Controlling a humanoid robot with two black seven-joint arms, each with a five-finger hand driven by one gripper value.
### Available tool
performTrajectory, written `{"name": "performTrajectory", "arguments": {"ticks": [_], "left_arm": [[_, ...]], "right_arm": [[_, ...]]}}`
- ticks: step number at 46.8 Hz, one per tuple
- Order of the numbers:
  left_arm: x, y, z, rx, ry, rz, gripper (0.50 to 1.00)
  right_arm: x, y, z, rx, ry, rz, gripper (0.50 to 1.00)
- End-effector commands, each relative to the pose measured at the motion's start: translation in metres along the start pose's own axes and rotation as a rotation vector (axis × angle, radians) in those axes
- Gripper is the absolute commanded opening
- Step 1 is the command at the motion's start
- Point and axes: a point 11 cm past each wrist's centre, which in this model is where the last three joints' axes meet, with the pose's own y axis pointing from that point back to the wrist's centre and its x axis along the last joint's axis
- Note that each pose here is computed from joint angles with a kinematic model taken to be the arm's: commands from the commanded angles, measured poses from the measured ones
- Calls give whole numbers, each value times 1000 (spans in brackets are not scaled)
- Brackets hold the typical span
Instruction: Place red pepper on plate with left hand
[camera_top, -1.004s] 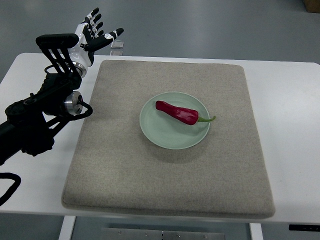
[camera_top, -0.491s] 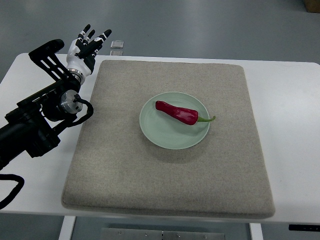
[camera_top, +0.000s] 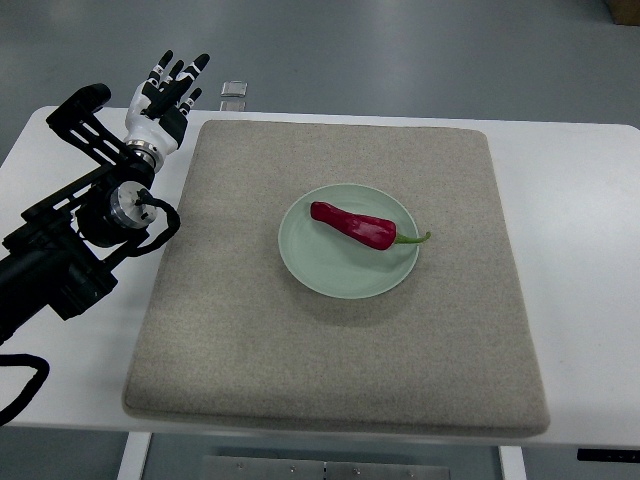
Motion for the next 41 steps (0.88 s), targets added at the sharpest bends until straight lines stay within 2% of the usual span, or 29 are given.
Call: {"name": "performTrajectory", "arguments": {"ticks": [1,41], "left_arm": [[2,-1,1,-3,-3,4,1000],[8,-1,4,-11,-19,12,1000]], "right_arm": [[-5,0,-2,5,-5,-18,928],[-5,0,-2,5,12,-21,928]]}}
